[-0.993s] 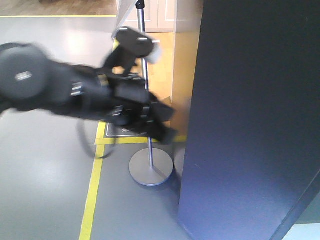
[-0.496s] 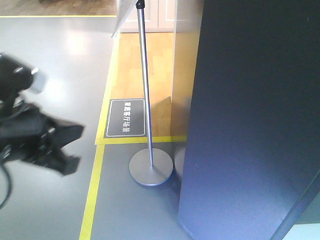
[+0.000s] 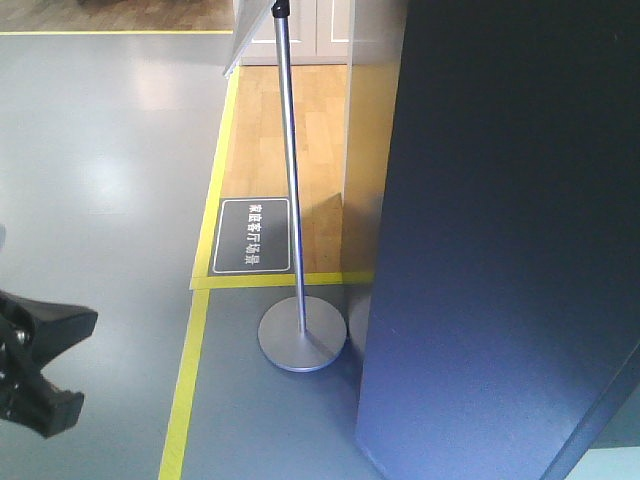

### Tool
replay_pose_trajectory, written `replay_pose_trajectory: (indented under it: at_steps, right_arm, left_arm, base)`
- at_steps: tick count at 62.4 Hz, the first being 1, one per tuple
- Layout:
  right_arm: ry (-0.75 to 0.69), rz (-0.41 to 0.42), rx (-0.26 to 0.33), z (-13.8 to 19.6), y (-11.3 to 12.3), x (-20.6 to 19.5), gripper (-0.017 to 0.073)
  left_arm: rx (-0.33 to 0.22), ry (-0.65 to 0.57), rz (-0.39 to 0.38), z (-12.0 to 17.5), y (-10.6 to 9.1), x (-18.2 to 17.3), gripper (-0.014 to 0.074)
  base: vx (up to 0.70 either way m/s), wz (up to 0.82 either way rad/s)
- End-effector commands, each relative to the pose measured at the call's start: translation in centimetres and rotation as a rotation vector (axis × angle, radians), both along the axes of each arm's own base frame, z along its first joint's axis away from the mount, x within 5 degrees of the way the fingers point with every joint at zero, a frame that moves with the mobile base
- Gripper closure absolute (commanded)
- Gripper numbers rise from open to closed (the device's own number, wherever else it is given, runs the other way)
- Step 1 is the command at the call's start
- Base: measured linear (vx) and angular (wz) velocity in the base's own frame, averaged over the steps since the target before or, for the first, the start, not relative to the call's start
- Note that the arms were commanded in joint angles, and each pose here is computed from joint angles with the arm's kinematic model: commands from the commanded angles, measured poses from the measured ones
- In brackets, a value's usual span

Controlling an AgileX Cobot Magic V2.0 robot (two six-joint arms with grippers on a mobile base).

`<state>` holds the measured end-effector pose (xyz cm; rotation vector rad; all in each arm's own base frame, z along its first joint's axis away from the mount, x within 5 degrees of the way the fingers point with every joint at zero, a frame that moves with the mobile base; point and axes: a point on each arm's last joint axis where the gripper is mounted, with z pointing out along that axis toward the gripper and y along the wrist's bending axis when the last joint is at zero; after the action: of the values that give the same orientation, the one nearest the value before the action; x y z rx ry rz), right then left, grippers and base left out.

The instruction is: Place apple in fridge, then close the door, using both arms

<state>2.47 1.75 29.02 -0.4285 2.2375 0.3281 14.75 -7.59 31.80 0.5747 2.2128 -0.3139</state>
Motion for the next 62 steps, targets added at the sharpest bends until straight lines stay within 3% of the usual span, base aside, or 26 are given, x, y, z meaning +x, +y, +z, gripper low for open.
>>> replay_pose_trajectory:
  at_steps: [1,28,44,62]
  right_arm:
    - [-0.028,-0.020,-0.021,0.8,0.4,1.7,0.0577]
    - [-0.064,-0.095,-0.177,0.5,2.3,9.8,0.0568]
    - [-0.196,-0.271,-0.167,2.9,1.6,13.3,0.0566]
    - [-0.276,-0.442,-0.143,5.2,-1.2,16.6,0.0564]
  left_arm:
    - [-0.043,-0.055,0.015,1.3,0.0,0.1,0.0600]
    - [-0.043,-0.055,0.015,1.3,0.0,0.1,0.0600]
    - [-0.043,-0.055,0.015,1.3,0.0,0.1,0.0600]
    - [-0.043,-0.056,0.015,1.3,0.0,0.1,0.0600]
  base:
    - [0.00,0.00]
    - [0.00,0.00]
    - [0.00,0.00]
    - [0.00,0.00]
